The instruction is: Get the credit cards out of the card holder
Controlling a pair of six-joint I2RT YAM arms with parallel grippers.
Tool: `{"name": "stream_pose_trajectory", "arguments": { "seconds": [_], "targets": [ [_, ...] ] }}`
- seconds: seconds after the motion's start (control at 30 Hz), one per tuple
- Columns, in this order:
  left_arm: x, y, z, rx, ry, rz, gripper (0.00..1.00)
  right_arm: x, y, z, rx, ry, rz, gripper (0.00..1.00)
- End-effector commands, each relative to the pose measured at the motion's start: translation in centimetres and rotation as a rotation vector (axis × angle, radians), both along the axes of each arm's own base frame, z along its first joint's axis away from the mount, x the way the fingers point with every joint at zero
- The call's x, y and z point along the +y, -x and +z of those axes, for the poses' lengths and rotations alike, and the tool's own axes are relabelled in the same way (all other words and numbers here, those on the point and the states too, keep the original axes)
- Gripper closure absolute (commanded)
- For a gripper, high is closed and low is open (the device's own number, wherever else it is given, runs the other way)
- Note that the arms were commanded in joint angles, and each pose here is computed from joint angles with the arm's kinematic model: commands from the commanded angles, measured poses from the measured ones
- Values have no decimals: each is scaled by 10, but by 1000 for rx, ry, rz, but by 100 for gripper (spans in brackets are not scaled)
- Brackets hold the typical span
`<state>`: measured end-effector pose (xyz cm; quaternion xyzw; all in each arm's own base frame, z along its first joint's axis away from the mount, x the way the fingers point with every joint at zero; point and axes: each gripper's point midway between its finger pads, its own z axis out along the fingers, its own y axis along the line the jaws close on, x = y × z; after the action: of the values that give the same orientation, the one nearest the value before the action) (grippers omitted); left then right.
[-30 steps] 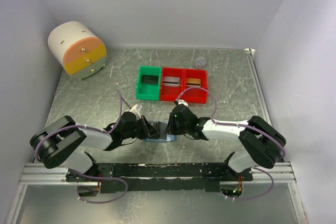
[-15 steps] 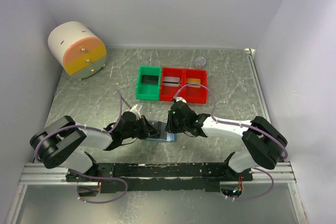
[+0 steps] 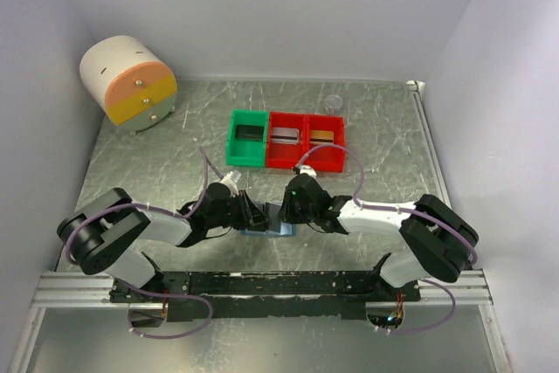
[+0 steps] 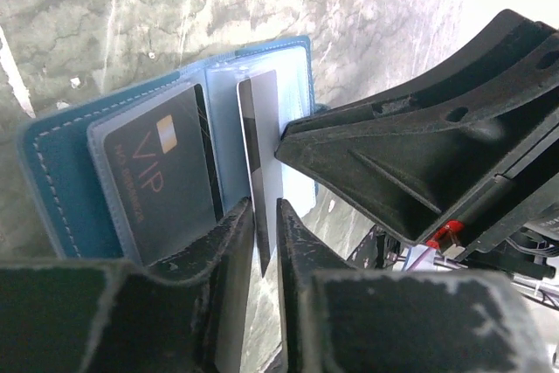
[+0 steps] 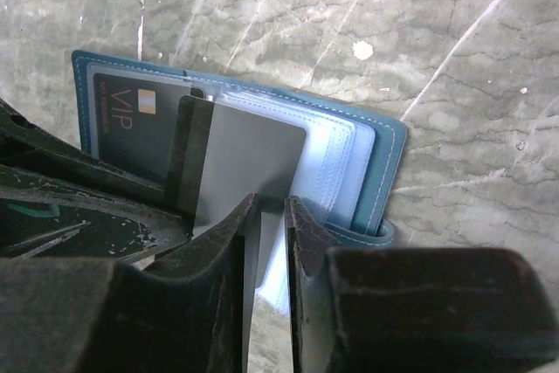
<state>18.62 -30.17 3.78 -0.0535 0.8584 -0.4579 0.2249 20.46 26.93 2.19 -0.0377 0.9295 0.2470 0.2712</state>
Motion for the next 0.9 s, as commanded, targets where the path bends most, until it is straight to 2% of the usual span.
{"name": "stream_pose_trajectory", "arguments": {
  "seconds": [0.0, 0.13, 0.4, 0.57, 0.87],
  "targets": [
    [-16, -4, 18, -50, 59, -44, 77, -17, 9, -23, 53, 65, -24, 82],
    [-13, -3, 15, -47, 37, -44, 93, -19, 7, -21, 43, 67, -33, 82],
    [3, -9, 19, -82, -71, -2, 93, -21, -2, -5, 10, 48, -42, 82],
    [17, -14, 25, -116, -167, 15, 93, -10, -6, 14, -8, -34, 8, 79],
    [27, -17, 57, -194, -167, 41, 93, 6, -17, 67, -130, -218, 32, 68]
  ]
}}
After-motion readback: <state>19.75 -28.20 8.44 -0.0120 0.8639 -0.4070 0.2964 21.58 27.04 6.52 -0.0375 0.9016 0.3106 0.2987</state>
